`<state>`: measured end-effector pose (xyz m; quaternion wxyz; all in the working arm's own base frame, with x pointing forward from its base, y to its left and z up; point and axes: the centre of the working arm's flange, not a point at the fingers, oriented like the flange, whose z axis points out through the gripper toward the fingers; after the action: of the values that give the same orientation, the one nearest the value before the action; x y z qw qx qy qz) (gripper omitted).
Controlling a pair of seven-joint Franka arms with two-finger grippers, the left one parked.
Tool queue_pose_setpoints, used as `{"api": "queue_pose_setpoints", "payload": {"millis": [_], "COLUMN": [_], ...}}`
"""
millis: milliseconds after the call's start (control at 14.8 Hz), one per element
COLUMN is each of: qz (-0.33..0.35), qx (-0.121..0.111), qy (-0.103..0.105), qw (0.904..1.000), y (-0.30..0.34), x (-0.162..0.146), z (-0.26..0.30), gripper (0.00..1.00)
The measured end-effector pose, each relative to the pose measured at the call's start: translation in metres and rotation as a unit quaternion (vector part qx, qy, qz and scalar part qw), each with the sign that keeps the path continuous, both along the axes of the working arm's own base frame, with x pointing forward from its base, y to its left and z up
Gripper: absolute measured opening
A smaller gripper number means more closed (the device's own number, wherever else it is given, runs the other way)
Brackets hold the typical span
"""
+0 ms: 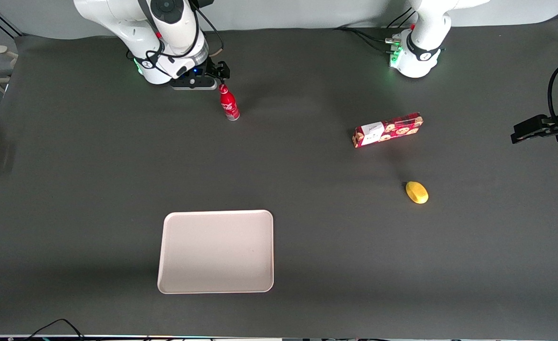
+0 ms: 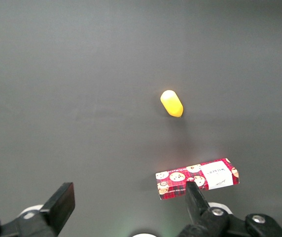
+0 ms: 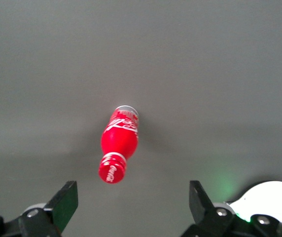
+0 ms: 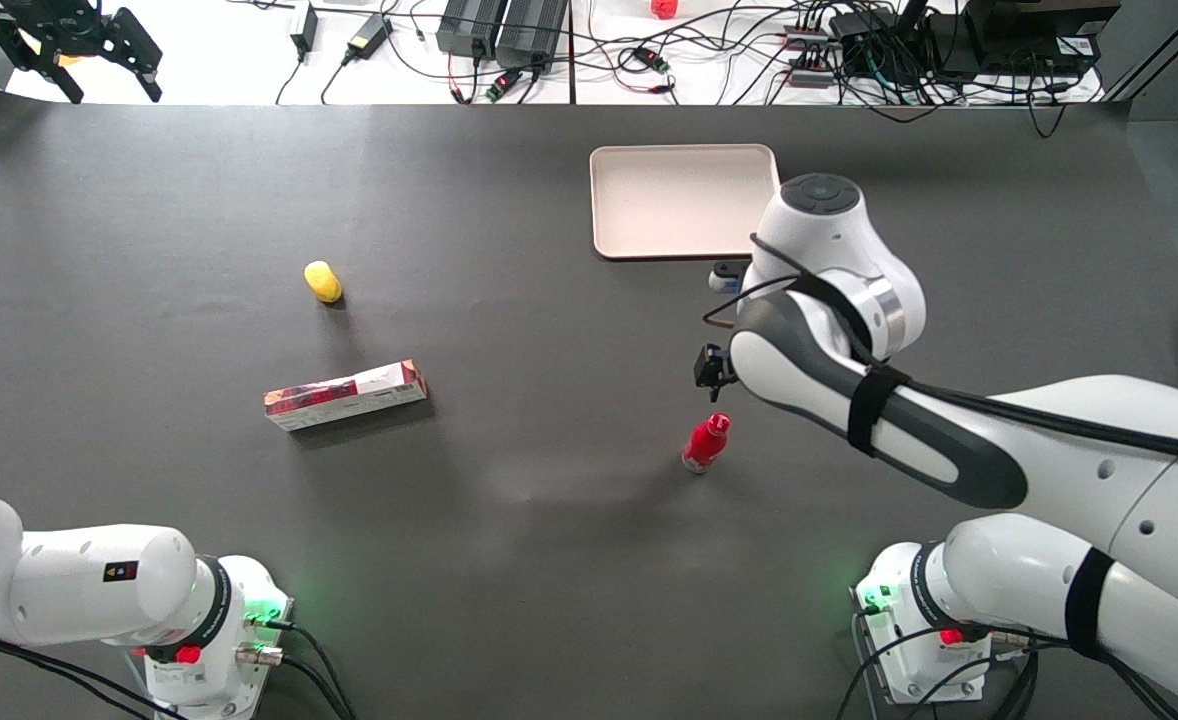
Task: Place coke bottle on tray
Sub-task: 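Lower the right gripper around the bottle's neck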
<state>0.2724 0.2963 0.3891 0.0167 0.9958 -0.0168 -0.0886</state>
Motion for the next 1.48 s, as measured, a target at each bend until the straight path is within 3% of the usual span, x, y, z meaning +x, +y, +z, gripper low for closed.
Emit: {"api": "queue_pose_setpoints", "payload": {"millis": [674, 1483], "qz": [0.013, 0.023], "qx": [0.001, 0.012], "qy": [-0.032, -0.038], "qw": [0.9994, 0.9989], "y": [0.015, 0.022], "x": [-0.017, -0.019], "z": [-0.033, -0.057], "gripper": [1.0, 1.0]}}
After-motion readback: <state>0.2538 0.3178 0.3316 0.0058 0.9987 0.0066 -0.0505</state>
